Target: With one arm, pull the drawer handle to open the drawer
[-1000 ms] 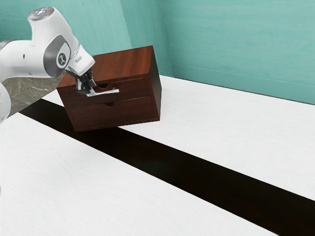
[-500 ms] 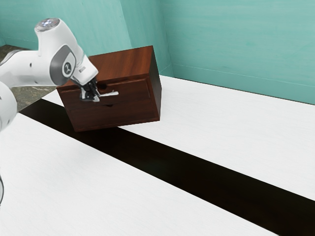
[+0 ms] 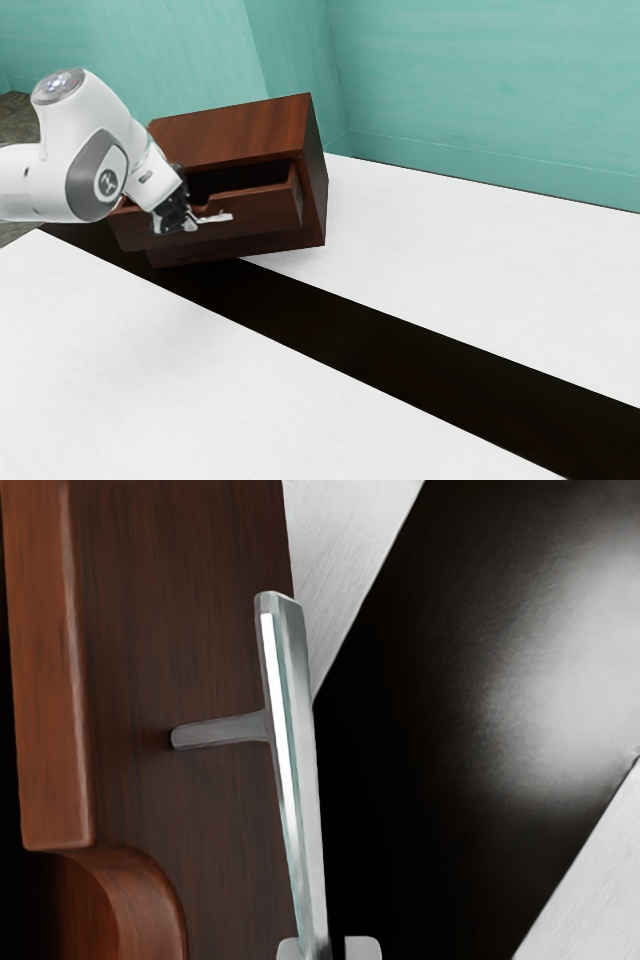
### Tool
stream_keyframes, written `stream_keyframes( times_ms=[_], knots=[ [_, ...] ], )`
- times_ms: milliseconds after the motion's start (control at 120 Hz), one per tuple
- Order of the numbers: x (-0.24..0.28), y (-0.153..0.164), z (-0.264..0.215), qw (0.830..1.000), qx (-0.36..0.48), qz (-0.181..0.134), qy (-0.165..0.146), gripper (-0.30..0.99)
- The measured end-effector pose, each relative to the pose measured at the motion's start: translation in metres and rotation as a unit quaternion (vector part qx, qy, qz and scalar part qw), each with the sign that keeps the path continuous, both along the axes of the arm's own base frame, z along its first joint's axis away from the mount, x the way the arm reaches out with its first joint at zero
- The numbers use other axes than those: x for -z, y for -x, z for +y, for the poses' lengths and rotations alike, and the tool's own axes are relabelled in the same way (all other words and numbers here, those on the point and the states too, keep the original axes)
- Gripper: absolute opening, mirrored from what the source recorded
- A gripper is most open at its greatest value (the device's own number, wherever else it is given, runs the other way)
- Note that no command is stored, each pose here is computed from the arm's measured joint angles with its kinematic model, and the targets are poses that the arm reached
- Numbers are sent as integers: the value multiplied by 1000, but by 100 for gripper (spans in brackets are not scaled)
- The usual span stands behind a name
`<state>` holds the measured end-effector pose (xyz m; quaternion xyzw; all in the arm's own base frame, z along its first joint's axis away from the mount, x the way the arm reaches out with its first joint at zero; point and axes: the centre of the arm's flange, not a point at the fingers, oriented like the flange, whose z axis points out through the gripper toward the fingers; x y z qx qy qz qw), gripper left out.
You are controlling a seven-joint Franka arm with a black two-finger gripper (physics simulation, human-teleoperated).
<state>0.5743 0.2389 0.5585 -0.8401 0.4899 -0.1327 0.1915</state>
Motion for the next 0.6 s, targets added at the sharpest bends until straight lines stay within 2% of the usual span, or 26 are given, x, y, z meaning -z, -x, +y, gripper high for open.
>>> stream_keyframes(
  times_ms=[417, 600],
  knots=[
    [9, 46, -29, 1000, 16, -8, 12, -9],
    [5, 62, -49, 999, 35, -13, 6, -9]
  ],
)
